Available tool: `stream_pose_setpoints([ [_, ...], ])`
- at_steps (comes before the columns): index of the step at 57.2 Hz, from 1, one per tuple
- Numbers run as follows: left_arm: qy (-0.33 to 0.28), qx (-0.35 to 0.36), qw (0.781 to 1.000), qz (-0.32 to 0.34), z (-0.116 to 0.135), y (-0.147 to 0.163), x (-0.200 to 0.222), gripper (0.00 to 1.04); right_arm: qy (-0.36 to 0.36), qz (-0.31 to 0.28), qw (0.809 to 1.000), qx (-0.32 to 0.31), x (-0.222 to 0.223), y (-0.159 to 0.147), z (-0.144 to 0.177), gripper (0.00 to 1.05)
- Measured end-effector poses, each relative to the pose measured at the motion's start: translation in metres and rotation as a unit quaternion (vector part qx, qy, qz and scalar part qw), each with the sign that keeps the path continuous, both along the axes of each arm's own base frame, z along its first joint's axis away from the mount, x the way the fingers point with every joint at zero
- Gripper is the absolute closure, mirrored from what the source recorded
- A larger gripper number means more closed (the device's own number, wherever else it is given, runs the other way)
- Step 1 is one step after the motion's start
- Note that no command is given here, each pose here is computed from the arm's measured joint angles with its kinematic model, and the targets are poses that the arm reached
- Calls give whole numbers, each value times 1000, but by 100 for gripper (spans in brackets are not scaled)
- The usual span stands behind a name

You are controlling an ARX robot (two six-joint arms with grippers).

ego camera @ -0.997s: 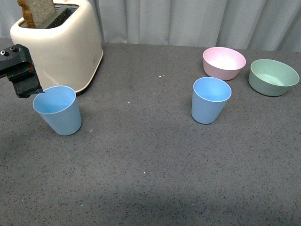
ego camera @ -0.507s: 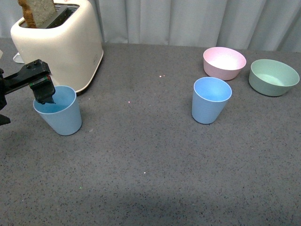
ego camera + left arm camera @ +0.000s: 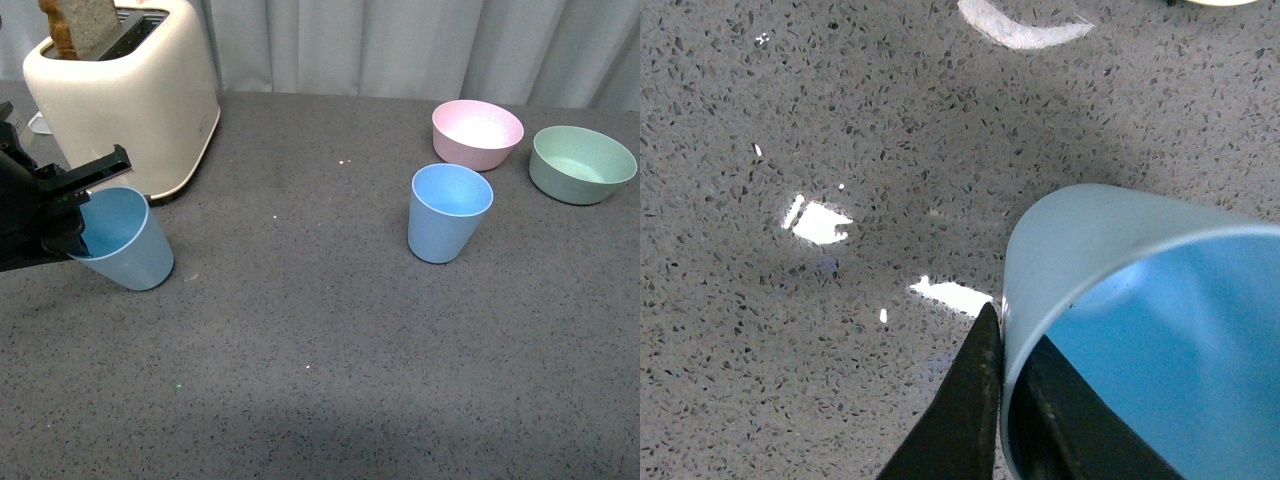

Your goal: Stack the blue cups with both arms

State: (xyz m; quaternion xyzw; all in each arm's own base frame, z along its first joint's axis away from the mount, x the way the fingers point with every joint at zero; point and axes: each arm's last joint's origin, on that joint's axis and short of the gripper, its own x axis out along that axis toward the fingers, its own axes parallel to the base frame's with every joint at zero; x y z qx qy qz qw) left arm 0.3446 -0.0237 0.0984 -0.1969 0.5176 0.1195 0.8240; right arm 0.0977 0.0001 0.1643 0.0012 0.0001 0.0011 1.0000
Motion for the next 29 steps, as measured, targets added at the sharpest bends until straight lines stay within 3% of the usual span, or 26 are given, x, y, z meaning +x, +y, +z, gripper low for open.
stream_pose_setpoints([
  [20, -24, 1, 997, -74, 23, -71, 13, 101, 0, 0, 1000, 0, 0, 0, 0, 10],
  [29, -18, -4, 995, -100, 20, -106, 19, 101, 0, 0, 1000, 0, 0, 0, 0, 10],
])
